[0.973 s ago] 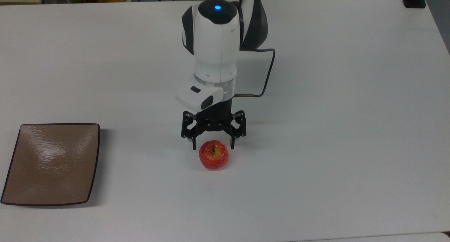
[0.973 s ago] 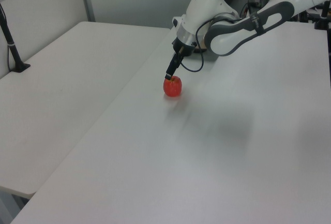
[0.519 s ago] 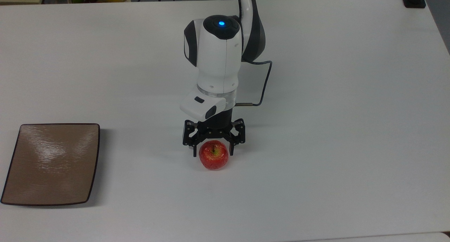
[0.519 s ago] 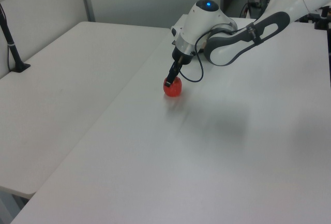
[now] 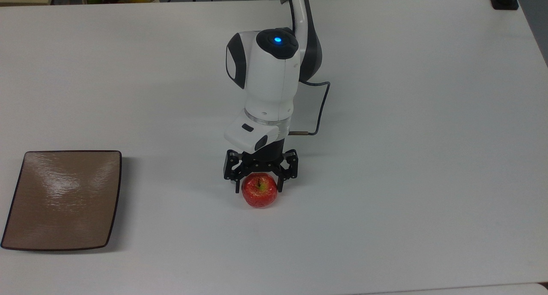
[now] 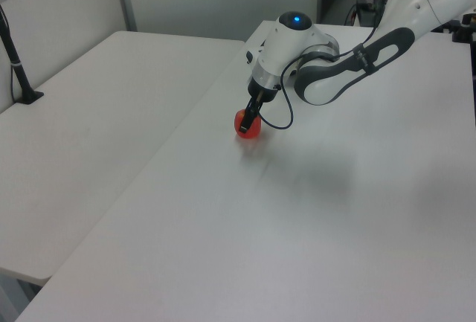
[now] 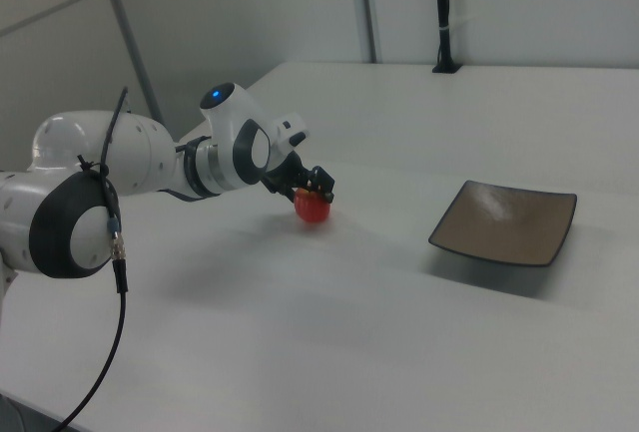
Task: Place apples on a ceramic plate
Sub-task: 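Lower the gripper around the red apple and close on it, then lift the held apple and carry it toward the brown plate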
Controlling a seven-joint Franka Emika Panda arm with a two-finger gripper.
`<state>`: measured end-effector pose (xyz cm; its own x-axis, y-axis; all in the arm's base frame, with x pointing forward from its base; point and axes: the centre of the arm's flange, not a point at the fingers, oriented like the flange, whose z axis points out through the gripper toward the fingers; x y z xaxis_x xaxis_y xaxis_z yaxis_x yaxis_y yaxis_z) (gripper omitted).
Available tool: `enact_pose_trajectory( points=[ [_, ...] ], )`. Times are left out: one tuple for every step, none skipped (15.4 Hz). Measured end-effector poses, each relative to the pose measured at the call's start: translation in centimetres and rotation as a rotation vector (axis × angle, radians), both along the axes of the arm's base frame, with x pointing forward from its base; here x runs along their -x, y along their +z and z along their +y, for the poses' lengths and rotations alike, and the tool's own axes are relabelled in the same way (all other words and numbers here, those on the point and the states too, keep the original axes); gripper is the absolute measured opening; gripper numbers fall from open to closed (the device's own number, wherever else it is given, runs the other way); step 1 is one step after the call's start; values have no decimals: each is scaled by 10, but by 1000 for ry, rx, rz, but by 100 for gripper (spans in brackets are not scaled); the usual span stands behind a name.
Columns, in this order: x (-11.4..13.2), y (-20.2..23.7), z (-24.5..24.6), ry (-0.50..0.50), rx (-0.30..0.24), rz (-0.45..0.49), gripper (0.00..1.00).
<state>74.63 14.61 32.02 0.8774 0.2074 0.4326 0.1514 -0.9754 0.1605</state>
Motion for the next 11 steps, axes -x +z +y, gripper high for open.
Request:
enact_pose_trajectory(
  points=[
    [0, 0, 1, 5, 7, -2, 96],
    [0, 0, 2, 7, 10, -3, 86],
    [0, 1, 2, 7, 10, -5, 78],
    [0, 1, 2, 7, 10, -5, 78],
    [0, 1, 2, 7, 10, -6, 77],
    [0, 1, 2, 7, 10, -6, 75],
    [0, 2, 2, 7, 10, -6, 75],
    [0, 2, 2, 7, 10, -7, 75],
    [-1, 3, 2, 7, 9, -10, 75],
    [-2, 9, 3, 4, 6, -19, 75],
    [-2, 18, 3, 2, 3, -32, 75]
  ],
)
